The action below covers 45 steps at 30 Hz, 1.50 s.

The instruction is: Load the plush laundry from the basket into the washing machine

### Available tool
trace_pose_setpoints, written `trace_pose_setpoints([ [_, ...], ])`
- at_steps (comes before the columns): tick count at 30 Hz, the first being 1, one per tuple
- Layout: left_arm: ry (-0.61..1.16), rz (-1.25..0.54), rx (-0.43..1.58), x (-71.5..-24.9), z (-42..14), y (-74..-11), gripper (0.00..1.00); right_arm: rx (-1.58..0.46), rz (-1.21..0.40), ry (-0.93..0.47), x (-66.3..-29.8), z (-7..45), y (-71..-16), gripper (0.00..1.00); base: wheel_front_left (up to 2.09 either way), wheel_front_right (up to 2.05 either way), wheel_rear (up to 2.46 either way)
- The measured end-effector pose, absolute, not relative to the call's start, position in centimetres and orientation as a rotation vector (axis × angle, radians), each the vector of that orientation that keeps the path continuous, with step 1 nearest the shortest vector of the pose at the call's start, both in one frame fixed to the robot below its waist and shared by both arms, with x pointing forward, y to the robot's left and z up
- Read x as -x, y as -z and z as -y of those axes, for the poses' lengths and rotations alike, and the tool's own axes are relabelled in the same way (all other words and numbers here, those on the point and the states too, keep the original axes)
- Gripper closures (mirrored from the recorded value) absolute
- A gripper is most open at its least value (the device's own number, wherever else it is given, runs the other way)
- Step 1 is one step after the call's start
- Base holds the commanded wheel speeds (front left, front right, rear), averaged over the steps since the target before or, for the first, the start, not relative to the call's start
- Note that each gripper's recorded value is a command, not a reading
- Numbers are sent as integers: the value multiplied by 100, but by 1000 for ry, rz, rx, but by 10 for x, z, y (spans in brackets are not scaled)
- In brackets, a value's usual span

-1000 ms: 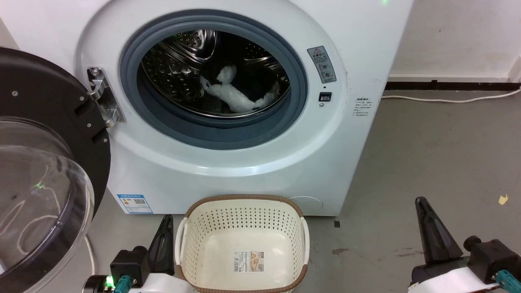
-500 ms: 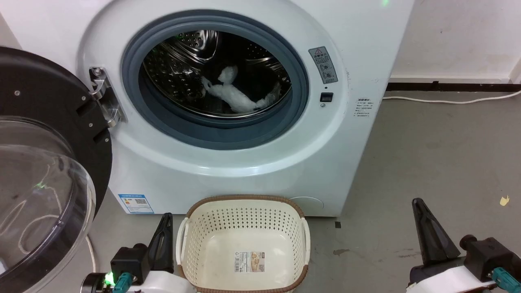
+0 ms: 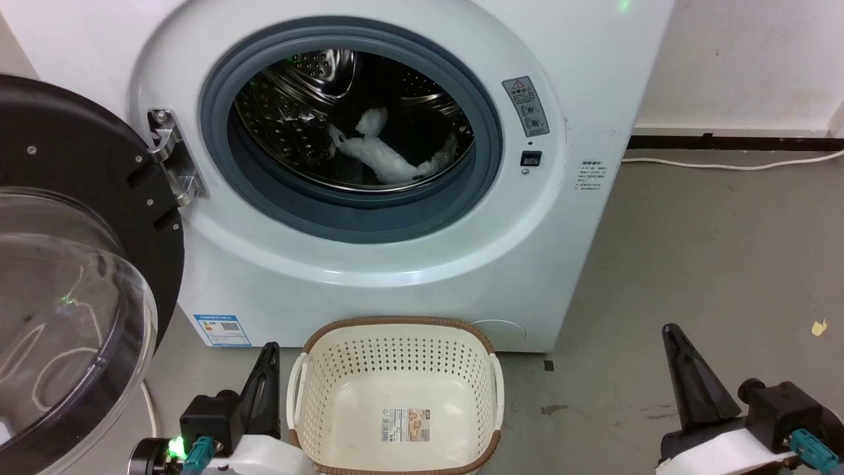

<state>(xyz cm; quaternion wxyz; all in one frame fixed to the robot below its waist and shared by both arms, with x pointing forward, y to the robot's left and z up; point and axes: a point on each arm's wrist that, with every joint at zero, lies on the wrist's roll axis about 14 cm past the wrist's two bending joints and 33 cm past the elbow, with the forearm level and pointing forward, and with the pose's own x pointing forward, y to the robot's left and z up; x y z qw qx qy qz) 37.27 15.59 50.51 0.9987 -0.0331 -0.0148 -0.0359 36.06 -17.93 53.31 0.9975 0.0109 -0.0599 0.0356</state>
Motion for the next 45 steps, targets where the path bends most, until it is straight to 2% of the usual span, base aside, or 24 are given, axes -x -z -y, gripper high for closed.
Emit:
trace_pose_setpoints([
  [45, 37, 10, 2, -373, -168, -517, 100, 16, 35, -105, -364, 168, -524, 100, 0, 0, 0],
])
